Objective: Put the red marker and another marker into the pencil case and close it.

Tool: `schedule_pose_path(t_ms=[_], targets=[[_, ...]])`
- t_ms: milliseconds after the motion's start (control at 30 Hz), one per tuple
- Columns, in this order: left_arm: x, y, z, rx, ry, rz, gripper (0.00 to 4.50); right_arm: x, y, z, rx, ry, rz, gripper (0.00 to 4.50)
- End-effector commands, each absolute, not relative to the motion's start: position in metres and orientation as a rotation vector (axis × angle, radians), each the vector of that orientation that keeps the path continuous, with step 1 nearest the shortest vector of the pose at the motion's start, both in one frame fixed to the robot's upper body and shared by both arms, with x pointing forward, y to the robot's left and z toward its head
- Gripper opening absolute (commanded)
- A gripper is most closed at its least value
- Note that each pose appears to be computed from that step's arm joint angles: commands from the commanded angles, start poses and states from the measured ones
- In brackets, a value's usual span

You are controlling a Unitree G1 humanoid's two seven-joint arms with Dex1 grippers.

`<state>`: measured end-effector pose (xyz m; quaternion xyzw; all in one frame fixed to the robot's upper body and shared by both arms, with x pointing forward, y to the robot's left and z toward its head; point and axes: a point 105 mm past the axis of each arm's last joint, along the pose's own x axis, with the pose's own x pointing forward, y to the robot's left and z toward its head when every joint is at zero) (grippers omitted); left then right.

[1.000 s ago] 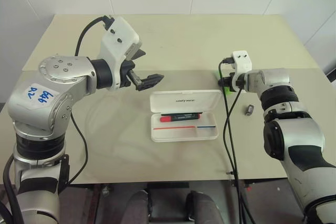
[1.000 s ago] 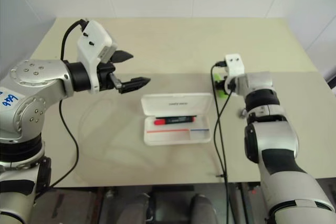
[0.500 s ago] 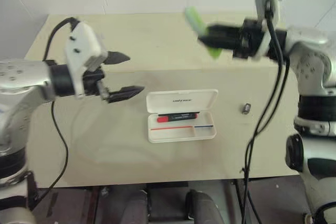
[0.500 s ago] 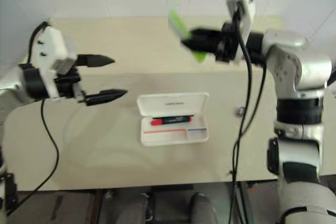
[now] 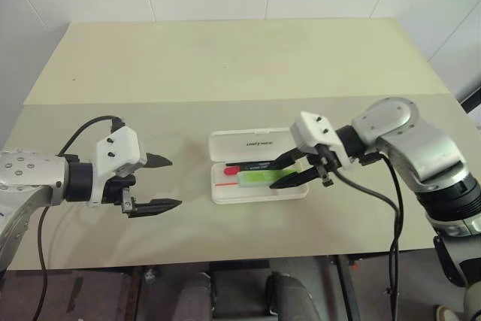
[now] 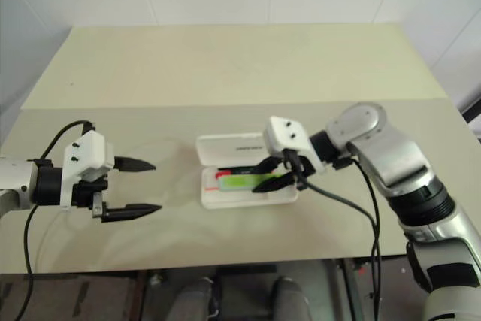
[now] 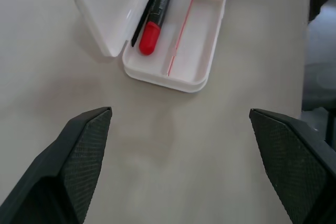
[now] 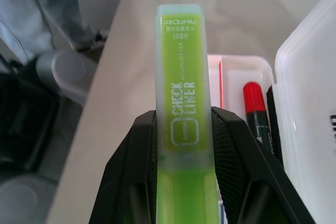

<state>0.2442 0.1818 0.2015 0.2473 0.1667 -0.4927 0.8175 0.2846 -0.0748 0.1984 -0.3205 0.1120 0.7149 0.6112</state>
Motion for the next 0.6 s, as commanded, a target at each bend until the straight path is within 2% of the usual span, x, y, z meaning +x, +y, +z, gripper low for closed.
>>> schedule_pose_path(t_ms=[33,600], targets=[[0.238,0.17,0.208,0.547,0.31,-1.079,4.5,0.288,-0.067,0.196,-0.819,0.221,1.668,1.07],[0.231,0.157,0.206,0.53,0.309,-1.079,4.5,0.304,-0.029,0.171,-0.774,0.236,1.649,1.07]])
